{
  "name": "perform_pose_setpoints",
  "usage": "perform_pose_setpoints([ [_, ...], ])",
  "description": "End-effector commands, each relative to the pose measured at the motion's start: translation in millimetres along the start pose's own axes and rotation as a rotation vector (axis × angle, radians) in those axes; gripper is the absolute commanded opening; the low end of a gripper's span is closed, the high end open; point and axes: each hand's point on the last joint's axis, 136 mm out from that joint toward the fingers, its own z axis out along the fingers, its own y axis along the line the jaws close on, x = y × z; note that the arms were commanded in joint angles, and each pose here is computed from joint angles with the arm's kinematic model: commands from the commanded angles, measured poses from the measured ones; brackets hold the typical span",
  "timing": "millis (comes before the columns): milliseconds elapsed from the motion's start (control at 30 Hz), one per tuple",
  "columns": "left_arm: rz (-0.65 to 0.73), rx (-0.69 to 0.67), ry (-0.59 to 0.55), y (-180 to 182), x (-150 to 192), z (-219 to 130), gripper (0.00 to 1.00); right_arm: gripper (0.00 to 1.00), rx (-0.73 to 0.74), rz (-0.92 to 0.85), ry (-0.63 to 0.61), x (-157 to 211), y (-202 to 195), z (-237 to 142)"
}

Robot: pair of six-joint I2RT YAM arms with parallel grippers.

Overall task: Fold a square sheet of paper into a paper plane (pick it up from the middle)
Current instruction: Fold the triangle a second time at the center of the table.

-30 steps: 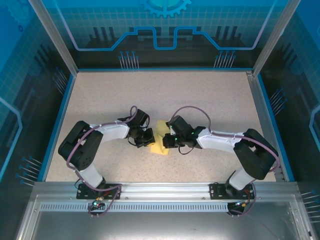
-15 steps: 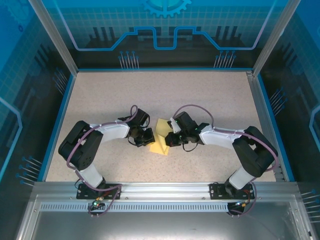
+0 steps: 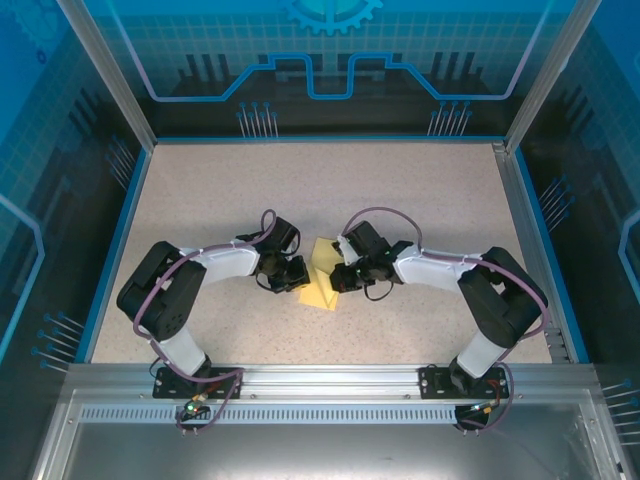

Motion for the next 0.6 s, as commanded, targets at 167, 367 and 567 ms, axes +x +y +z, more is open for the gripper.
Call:
perform_pose_setpoints([
  [167,0.024,-0.045,0.004,4,0,1,0.11,0.04,0.061,-0.011,0.02,-9,-12,-4],
  [367,0.026,-0.047,0.004,4,-1,2,0.11,0.05,0.098,-0.017,0.044,-7,-17,-4],
  [567,0.029,-0.045,0.009,4,0,2,0.11,0.05,0.122,-0.033,0.044,-13,-20,-2],
])
